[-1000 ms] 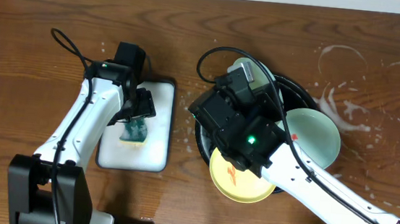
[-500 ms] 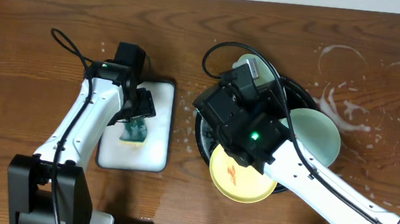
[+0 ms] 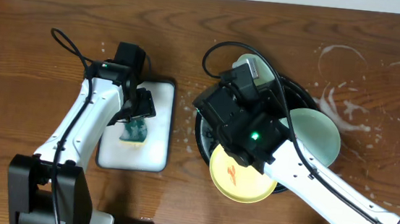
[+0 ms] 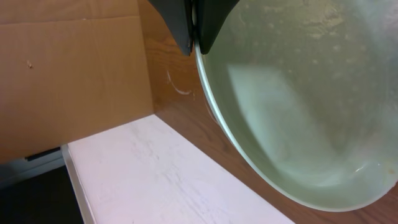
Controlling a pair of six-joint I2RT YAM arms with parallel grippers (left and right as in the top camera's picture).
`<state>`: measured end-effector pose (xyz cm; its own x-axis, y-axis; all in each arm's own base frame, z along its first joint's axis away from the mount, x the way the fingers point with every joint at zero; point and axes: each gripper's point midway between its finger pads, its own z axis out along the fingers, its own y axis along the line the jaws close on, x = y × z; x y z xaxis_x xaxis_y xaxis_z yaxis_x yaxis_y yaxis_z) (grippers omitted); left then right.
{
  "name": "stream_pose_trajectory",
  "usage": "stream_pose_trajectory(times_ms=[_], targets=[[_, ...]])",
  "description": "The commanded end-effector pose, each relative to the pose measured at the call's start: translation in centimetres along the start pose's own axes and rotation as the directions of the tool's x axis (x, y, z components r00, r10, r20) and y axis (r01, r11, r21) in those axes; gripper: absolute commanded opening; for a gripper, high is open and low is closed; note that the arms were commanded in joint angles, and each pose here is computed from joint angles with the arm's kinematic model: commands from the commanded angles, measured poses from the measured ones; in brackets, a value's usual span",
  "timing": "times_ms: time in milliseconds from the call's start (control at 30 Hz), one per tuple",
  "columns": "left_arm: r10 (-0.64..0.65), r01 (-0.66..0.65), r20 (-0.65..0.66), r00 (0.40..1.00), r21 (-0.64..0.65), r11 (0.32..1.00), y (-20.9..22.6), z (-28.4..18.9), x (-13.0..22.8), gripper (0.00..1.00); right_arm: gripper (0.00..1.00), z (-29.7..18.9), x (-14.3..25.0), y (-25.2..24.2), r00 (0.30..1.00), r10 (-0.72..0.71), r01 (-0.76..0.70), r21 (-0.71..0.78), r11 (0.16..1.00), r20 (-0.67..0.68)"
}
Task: Clean dirty plates on tray and stack at the side
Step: 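Carry the green plate right and set it on the table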
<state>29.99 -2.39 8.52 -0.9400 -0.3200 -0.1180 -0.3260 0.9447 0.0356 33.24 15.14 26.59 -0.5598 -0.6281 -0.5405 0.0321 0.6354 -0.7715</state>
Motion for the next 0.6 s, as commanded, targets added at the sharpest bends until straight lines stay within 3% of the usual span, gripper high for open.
stream_pose_trajectory(times_ms=[0,567], targets=[[0.002,-0.002,-0.007,1.0,-0.008,1.0,0.22,0.19,0.12,0.8,0.01,0.05,-0.23,-1.48,0.997,0.081,-0.081,0.023,0.996,0.004],[0.003,-0.003,-0.007,1.0,-0.009,1.0,0.23,0.19,0.12,0.8,0.01,0.24,-0.13,-1.2,0.997,0.083,-0.083,0.003,0.997,-0.004]])
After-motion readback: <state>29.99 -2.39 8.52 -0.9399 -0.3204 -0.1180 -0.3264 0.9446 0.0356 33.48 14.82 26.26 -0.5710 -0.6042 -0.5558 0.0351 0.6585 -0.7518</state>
